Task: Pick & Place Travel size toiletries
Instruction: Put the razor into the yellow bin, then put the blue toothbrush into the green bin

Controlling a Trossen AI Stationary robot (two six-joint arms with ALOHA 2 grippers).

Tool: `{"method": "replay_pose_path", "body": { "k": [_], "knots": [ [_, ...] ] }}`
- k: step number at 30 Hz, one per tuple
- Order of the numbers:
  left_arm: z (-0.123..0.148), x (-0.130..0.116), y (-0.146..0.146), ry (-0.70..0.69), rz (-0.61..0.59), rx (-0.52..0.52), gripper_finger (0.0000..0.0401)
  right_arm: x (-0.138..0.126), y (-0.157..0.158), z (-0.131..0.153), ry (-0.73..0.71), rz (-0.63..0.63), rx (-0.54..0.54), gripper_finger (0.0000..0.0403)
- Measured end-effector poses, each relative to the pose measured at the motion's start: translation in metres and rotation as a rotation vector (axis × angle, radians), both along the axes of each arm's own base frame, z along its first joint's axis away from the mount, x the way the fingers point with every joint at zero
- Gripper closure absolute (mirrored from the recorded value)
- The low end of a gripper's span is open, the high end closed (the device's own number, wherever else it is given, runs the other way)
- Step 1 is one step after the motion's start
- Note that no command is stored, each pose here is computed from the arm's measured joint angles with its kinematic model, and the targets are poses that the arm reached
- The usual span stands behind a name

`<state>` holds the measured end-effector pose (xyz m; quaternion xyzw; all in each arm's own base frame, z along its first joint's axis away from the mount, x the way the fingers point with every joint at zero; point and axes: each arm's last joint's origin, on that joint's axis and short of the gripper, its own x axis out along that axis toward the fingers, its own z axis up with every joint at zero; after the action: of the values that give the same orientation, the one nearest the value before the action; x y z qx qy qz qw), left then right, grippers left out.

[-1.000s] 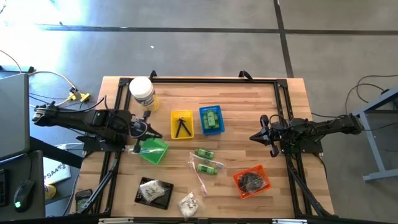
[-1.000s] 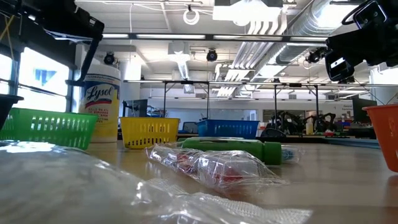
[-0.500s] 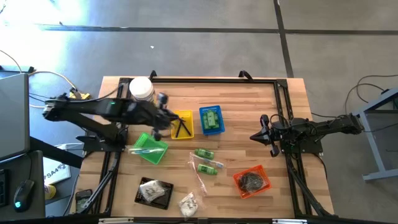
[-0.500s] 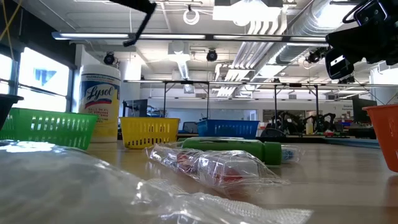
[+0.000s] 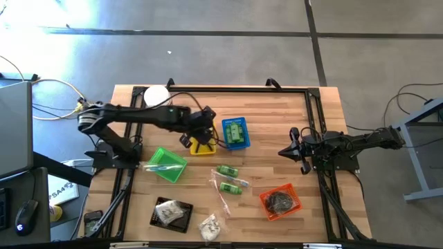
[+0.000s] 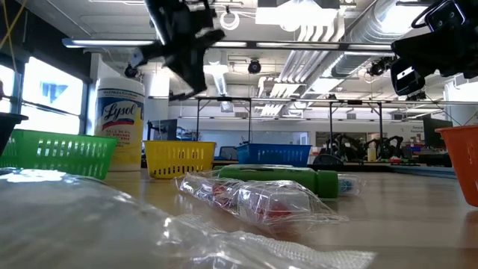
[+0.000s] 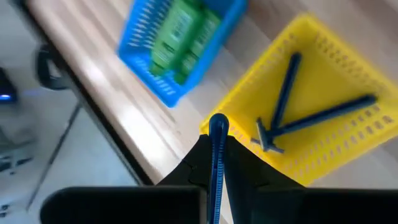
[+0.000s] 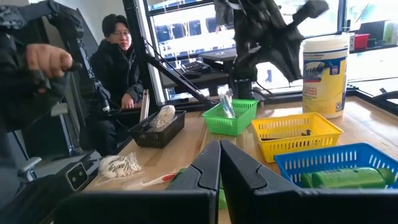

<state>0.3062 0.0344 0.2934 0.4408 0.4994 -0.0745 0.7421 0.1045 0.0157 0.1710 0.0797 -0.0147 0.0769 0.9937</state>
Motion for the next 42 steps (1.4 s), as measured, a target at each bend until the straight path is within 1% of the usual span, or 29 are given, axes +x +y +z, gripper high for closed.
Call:
{"method": "replay_pose_path", "body": {
  "k": [4,8,14,18,23,26,32,35,37,39,40,42],
  "knots": [
    [-0.023,0.011,0.008,0.106,-0.030,-0.026,0.0385,0.000,0.000,0.000,0.002,0.000,-0.004,0.0399],
    [-0.044,0.022,0.007,0.162,-0.077,-0.097,0.0385,0.000,0.000,-0.001,0.006,0.000,-0.005,0.0399],
    [-0.067,0.033,0.004,0.202,-0.127,-0.261,0.0385,0.001,0.000,-0.001,0.012,0.000,-0.006,0.0399],
    [-0.081,0.039,0.007,0.227,-0.119,-0.278,0.0393,0.001,0.000,-0.001,0.014,0.000,-0.006,0.0399],
    [-0.096,0.046,0.008,0.253,-0.113,-0.292,0.0393,0.001,0.000,-0.001,0.016,0.000,-0.006,0.0399],
    [-0.098,0.047,0.008,0.244,-0.087,-0.303,0.0373,0.001,0.000,-0.001,0.015,0.000,-0.006,0.0399],
    [-0.097,0.046,0.008,0.247,-0.038,-0.323,0.0291,0.001,0.000,-0.001,0.015,0.000,-0.006,0.0399],
    [-0.095,0.045,0.008,0.239,0.009,-0.309,0.0259,0.001,0.000,-0.001,0.015,0.000,-0.006,0.0399],
    [-0.093,0.042,0.008,0.260,0.047,-0.305,0.0244,0.001,0.000,-0.001,0.016,0.000,-0.006,0.0399],
    [-0.083,0.042,0.008,0.262,0.088,-0.322,0.0233,0.001,0.000,-0.001,0.015,0.000,-0.006,0.0399],
    [-0.076,0.043,0.008,0.257,0.109,-0.333,0.0230,0.001,0.000,-0.001,0.015,0.000,-0.006,0.0399],
    [-0.056,0.035,0.007,0.286,0.164,-0.360,0.0226,0.001,0.000,-0.001,0.015,0.000,-0.006,0.0399]
  ]
}}
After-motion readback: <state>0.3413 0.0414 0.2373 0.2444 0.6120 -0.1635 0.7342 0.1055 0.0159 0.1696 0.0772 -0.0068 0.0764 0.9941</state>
